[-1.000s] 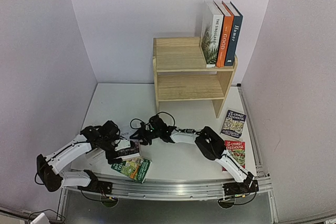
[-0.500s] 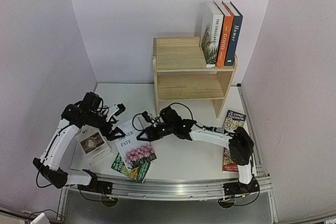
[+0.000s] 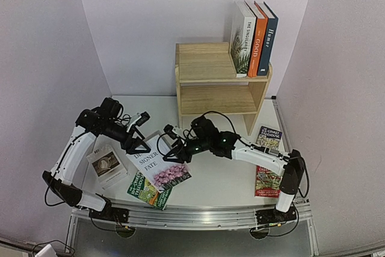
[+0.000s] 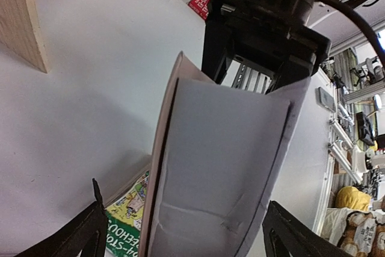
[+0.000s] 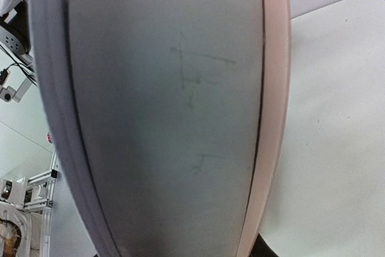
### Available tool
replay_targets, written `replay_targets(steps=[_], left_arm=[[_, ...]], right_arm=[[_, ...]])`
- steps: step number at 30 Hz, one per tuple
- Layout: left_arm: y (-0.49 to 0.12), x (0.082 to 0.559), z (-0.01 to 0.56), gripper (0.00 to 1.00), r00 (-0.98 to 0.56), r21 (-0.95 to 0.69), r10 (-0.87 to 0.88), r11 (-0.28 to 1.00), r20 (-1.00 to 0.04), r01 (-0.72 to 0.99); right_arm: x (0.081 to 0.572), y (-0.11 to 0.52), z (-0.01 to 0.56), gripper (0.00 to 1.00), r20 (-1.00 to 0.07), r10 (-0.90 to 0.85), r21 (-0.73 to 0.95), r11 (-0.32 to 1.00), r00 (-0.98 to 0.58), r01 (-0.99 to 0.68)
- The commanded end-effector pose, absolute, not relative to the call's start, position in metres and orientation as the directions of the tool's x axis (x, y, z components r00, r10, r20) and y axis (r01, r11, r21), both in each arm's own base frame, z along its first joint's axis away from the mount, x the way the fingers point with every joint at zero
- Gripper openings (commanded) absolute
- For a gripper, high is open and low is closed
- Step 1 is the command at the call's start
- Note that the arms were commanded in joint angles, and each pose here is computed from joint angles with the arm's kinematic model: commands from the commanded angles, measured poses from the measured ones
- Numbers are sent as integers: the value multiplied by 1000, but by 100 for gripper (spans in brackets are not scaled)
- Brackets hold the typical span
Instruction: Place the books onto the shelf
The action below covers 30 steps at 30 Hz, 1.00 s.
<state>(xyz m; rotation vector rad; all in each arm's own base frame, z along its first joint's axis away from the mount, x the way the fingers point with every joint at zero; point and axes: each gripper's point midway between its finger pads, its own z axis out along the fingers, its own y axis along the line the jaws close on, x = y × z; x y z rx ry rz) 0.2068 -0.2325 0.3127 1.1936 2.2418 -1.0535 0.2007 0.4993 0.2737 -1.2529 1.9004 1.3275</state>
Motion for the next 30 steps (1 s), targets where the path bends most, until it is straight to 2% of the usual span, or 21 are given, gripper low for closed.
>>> replay_targets(steps=[1, 3, 8, 14, 18, 24, 26, 30], left_arm=[[-234, 182, 326, 79, -631, -561, 514, 309, -581, 768], [-235, 181, 325, 69, -638, -575, 511, 300, -577, 761], [-233, 183, 323, 56, -629, -555, 519, 314, -579, 770], [-231, 174, 313, 50, -626, -558, 538, 310, -565, 770], [-231, 172, 316, 39, -620, -555, 533, 303, -576, 775], [-236, 169, 320, 27, -649, -603, 507, 281, -567, 747], [-237, 170, 323, 27, -659, -613, 493, 281, -567, 738], [-236, 174, 327, 26, -696, -651, 454, 282, -556, 705]], right_arm=[[201, 496, 321, 31, -901, -334, 282, 37, -278, -959], [201, 495, 324, 30, -906, -331, 267, 39, -265, -963], [202, 497, 325, 30, -920, -334, 212, 18, -205, -977], [208, 502, 332, 29, -924, -324, 215, -3, -203, -977], [215, 503, 335, 28, -923, -317, 233, -7, -219, -972], [232, 501, 341, 28, -927, -298, 230, 25, -226, -973], [239, 500, 340, 34, -927, -297, 222, 56, -229, -973], [255, 498, 335, 70, -923, -297, 206, 150, -243, -967]])
